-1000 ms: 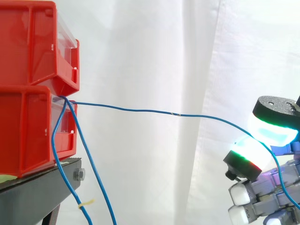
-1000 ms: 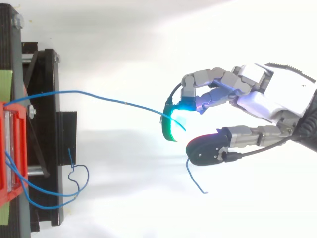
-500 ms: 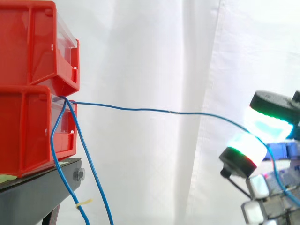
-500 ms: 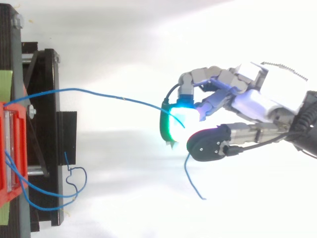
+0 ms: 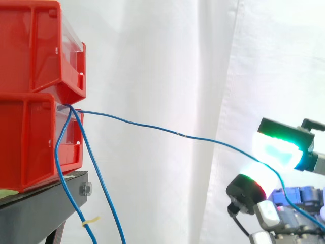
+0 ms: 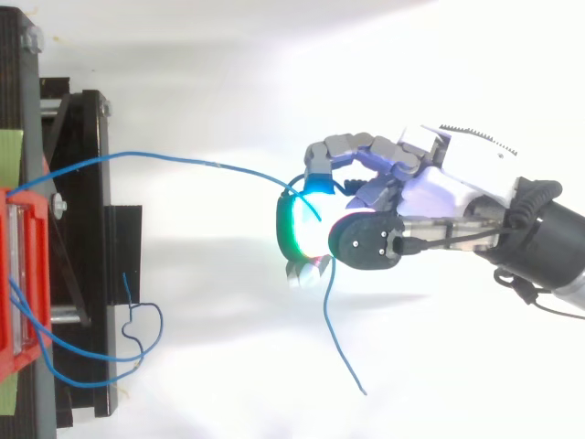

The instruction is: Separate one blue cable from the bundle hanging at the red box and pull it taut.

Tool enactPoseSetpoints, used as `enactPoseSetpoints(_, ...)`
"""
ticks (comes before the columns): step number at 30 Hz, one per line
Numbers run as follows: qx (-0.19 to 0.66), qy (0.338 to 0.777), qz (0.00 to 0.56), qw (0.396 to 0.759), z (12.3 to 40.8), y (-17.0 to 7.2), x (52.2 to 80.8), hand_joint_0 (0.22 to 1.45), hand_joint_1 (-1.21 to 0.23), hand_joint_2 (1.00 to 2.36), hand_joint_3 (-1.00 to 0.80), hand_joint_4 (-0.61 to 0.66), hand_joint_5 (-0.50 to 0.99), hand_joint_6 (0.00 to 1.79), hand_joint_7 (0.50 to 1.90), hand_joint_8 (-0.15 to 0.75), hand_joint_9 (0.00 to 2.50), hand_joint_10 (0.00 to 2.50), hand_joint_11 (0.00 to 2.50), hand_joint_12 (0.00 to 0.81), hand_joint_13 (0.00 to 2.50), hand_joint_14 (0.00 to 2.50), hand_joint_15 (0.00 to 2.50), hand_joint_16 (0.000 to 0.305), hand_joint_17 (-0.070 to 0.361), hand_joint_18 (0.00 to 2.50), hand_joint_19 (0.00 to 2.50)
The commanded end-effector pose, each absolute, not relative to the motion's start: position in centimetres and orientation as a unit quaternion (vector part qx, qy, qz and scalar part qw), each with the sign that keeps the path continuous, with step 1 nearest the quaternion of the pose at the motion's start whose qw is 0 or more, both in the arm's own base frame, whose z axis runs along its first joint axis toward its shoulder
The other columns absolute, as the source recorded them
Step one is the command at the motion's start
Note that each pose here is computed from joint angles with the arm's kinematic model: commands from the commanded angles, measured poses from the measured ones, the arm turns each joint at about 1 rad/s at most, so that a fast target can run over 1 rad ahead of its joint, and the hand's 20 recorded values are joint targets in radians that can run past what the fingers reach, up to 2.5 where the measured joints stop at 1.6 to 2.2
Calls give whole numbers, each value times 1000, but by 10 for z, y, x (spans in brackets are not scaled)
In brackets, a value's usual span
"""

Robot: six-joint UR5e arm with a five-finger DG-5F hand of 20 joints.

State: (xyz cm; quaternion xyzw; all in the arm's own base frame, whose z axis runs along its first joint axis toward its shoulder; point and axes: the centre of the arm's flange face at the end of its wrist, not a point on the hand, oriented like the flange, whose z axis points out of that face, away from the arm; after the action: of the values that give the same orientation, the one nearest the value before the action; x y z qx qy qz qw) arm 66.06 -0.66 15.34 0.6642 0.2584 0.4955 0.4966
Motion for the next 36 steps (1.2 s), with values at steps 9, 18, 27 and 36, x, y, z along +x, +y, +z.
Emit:
enactPoseSetpoints(9, 679, 227, 522, 463, 149, -3, 672, 706, -740, 1019, -158, 24, -210, 919, 1332, 540, 1383, 18, 608, 411, 996, 17, 434, 49, 111, 872, 530)
enactPoseSetpoints(18, 682, 225, 524, 458, 150, 1, 673, 705, -729, 1018, -166, 26, -216, 923, 1337, 528, 1189, 17, 466, 414, 974, 15, 436, 51, 114, 868, 537)
enactPoseSetpoints(27, 698, 181, 524, 452, 168, 0, 682, 712, -722, 1018, -163, 21, -219, 931, 1304, 401, 798, 11, 411, 433, 1129, 17, 462, 49, 111, 875, 511)
enactPoseSetpoints(36, 711, 139, 550, 415, 172, 5, 683, 716, -713, 1019, -163, 31, -221, 932, 1308, 395, 793, 11, 446, 423, 1303, 20, 678, 48, 109, 870, 506)
